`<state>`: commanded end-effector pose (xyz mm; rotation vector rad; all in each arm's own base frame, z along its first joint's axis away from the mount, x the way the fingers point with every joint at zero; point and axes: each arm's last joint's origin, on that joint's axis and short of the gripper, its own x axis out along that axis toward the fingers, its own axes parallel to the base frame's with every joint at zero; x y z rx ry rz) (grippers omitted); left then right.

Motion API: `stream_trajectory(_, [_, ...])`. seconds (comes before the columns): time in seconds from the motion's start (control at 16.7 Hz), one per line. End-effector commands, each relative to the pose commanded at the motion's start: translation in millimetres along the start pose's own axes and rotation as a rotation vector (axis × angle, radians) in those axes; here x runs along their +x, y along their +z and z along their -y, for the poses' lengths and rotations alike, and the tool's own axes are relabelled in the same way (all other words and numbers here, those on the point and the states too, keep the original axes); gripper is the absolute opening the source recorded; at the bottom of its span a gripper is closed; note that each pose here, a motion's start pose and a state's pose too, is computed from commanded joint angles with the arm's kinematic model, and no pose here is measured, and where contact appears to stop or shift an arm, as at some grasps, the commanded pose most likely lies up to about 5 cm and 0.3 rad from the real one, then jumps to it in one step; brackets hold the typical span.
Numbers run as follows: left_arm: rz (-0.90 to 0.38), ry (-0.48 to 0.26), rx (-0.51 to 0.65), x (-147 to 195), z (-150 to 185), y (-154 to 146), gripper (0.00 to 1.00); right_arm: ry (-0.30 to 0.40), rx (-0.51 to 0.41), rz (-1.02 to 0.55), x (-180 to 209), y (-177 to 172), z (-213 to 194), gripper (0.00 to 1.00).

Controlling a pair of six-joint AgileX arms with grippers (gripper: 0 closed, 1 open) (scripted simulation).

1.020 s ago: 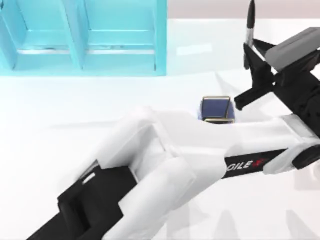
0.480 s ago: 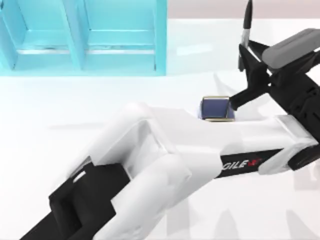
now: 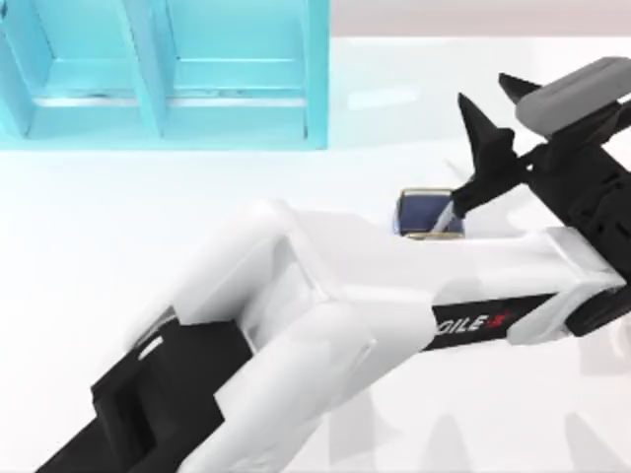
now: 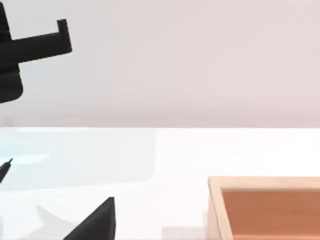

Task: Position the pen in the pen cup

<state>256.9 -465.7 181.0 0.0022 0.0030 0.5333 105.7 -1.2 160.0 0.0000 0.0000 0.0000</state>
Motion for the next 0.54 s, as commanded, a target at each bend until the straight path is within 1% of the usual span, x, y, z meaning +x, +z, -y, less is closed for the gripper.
stream_trajectory(0.18, [0.000, 0.000, 0.000, 0.0, 0.0, 0.0, 0.98, 0.000, 0.000, 0.000, 0.0, 0.0, 0.0, 1.00])
stream_trajectory(0.24, [0.000, 0.000, 0.000, 0.0, 0.0, 0.0, 1.00, 0.000, 0.000, 0.000, 0.0, 0.0, 0.0, 1.00])
stream_trajectory(0.54, [0.000, 0.000, 0.000, 0.0, 0.0, 0.0, 1.00, 0.000, 0.000, 0.000, 0.0, 0.0, 0.0, 1.00])
